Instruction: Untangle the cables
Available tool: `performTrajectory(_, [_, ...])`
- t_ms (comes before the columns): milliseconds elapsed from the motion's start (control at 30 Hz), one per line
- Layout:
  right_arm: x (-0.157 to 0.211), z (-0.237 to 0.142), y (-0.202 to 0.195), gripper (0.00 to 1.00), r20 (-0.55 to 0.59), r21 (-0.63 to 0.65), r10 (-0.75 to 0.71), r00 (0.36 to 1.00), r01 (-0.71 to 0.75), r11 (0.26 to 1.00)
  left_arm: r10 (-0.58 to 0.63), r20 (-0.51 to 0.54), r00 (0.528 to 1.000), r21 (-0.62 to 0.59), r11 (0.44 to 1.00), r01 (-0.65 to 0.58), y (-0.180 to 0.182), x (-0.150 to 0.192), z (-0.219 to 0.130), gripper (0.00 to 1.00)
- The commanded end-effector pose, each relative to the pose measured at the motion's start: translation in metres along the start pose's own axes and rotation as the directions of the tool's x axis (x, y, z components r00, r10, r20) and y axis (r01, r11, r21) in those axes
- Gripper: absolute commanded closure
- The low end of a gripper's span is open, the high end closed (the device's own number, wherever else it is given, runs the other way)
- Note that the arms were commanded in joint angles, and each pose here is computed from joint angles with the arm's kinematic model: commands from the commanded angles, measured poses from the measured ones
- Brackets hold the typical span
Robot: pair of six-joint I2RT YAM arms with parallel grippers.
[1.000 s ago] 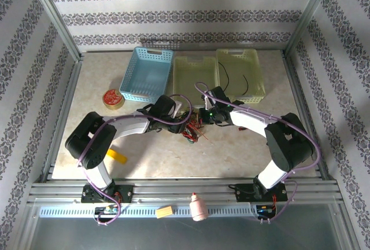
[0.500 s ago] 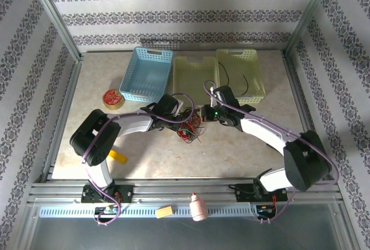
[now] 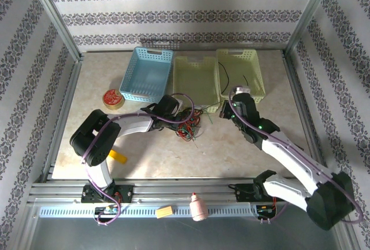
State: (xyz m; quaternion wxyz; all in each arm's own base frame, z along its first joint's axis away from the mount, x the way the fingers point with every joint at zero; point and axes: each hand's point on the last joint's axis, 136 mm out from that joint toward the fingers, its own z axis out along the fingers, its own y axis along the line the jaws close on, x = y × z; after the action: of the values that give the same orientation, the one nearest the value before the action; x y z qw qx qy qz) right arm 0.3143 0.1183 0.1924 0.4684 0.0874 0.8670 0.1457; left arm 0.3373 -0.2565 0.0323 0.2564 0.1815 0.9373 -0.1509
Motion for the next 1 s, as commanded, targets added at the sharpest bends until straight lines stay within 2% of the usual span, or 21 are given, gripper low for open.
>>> performTrajectory(0, [-0.043,-0.025,-0.040,1.00,0.224,0.148,0.074,0.972,-0.108,0.983,-0.012,-0.071,0.997,-0.091,0.996,0.005,0.018,0.027,-0.001,1.00])
performTrajectory(167, [-0.072,-0.064,-0.069,1.00,0.386,0.195,0.115,0.915,-0.202,0.960,-0.006,-0.085,0.996,-0.088,0.996,-0.002,0.019,0.032,0.000,1.00])
performTrajectory(367, [-0.105,-0.105,-0.096,1.00,0.513,0.229,0.130,0.849,-0.281,0.932,0.003,-0.095,0.995,-0.086,0.996,-0.011,0.020,0.037,0.001,1.00])
performTrajectory(767, [-0.180,-0.175,-0.117,1.00,0.704,0.208,0.136,0.697,-0.386,0.899,0.009,-0.109,0.994,-0.096,0.995,-0.020,0.023,0.046,0.000,1.00])
performTrajectory(967, [-0.204,-0.189,-0.132,1.00,0.735,0.160,0.193,0.650,-0.442,0.883,0.013,-0.109,0.994,-0.097,0.995,-0.024,0.024,0.046,-0.002,1.00])
